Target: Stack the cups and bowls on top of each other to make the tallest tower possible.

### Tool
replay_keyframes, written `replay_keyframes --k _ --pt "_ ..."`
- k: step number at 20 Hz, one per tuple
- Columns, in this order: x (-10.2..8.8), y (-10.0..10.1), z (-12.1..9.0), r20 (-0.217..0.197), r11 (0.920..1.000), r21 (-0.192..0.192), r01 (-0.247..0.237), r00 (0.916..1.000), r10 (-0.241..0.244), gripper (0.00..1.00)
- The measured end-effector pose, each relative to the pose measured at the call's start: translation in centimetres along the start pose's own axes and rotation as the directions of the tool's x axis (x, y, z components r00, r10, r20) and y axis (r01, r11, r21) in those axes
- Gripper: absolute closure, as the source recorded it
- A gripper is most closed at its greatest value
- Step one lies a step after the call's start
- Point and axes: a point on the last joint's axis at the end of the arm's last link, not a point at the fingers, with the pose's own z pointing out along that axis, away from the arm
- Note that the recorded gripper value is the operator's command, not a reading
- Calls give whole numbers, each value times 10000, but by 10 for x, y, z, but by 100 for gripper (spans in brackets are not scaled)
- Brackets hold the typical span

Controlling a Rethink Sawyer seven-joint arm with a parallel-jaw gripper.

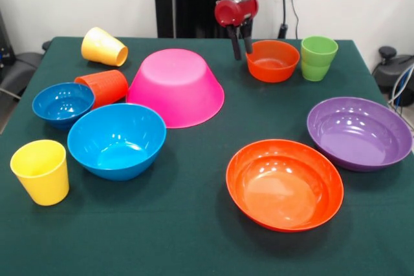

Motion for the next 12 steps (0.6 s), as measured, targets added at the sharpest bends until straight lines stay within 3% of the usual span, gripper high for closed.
replay_keyframes --k 12 --pt "10 14 15 517 9986 -265 -460 9975 473 0"
